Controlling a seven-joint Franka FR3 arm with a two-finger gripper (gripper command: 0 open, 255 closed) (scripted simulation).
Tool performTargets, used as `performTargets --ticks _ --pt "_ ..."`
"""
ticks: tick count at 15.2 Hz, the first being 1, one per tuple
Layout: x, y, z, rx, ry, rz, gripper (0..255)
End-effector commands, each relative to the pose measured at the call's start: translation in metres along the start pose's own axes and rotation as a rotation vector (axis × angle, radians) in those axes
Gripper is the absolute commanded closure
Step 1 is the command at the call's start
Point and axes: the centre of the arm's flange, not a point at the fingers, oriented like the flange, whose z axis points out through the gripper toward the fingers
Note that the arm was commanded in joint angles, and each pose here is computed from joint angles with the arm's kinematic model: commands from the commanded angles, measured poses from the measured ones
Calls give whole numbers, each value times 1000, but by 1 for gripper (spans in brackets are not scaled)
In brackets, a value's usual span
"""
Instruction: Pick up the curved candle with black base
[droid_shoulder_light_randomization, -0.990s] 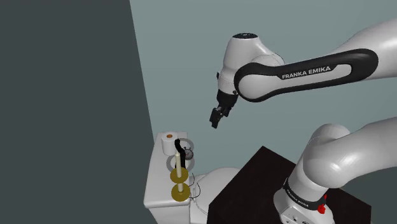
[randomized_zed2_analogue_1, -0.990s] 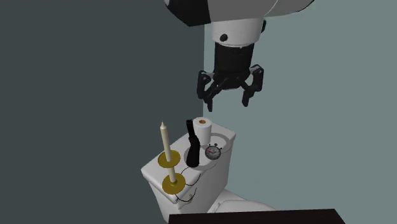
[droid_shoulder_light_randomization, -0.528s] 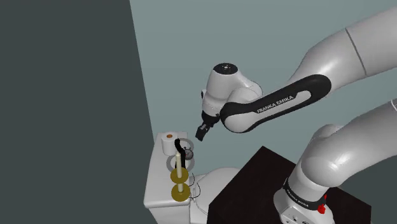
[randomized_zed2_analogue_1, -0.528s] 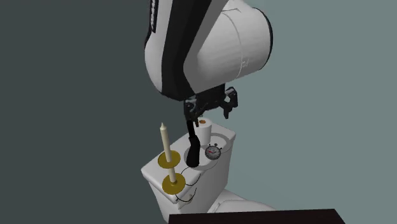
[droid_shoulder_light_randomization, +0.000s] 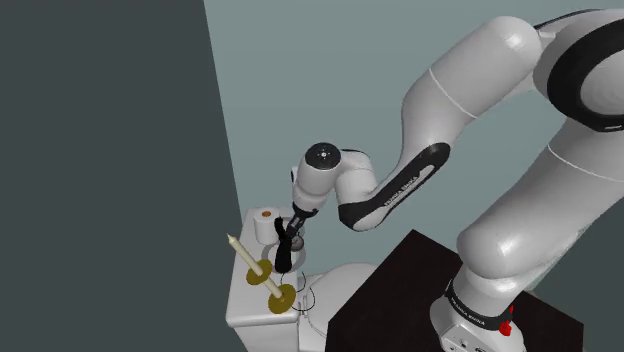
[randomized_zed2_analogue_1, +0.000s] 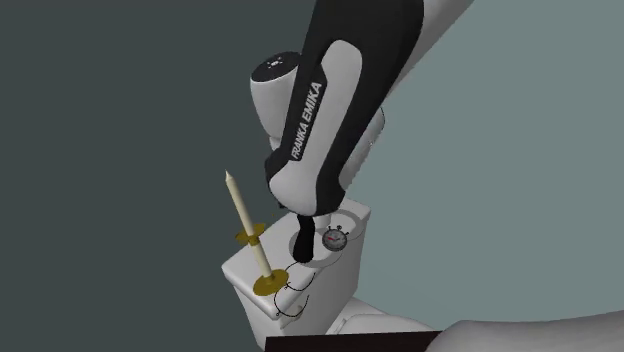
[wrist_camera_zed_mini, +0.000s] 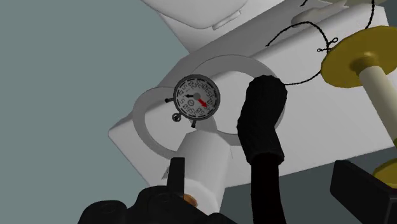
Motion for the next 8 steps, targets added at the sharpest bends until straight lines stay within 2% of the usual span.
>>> performTargets --ticks 1,4,8 --pt "4 -17 24 -19 39 -30 0" --pt "15 -35 58 -55 79 -64 0" --pt "11 -41 75 -57 82 -67 0"
